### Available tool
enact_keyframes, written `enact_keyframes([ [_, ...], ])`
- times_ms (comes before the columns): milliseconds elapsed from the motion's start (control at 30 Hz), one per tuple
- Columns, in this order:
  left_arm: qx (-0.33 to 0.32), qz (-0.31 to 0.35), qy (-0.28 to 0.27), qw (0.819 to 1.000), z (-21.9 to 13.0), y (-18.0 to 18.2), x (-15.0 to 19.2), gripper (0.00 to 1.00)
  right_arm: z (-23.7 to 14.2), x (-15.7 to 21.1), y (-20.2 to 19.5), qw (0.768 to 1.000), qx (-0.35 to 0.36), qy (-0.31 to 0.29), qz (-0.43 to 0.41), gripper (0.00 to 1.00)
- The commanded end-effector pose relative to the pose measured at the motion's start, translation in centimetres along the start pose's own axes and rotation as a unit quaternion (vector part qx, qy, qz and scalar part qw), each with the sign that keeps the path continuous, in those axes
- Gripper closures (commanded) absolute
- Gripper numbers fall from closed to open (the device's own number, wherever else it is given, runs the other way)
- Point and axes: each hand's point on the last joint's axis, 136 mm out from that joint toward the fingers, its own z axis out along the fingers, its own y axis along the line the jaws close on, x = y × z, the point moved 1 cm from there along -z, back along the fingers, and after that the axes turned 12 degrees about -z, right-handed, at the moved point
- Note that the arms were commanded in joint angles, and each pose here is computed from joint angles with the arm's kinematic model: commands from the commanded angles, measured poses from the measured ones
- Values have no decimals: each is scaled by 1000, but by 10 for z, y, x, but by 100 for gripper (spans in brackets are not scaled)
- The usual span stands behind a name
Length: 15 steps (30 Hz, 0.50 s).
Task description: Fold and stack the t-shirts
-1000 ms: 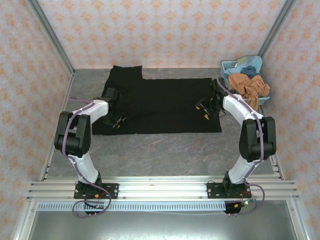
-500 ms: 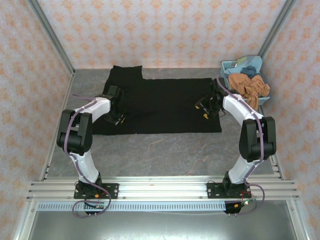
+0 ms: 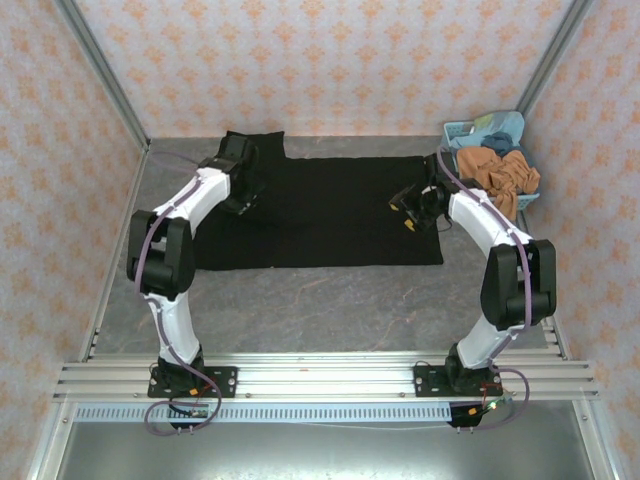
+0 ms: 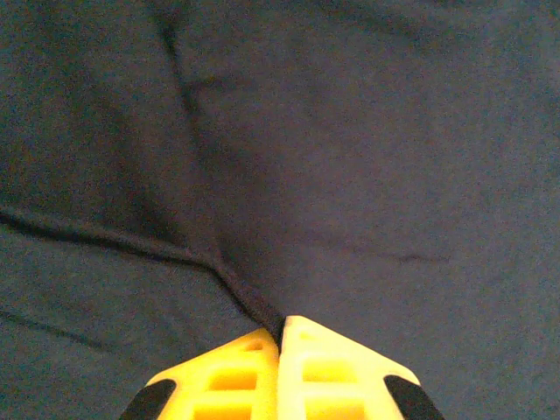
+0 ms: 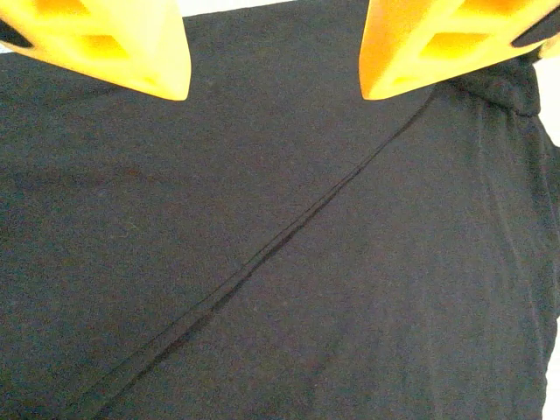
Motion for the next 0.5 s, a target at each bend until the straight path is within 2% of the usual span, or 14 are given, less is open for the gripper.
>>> enact_keyframes([
  [0, -38, 48, -9, 998, 9, -2, -2, 100, -13, -5, 14, 1000, -21, -14, -2, 46],
  [467, -12, 121, -17, 992, 35, -50, -3, 100, -12, 4, 8, 1000, -17, -3, 2, 47],
])
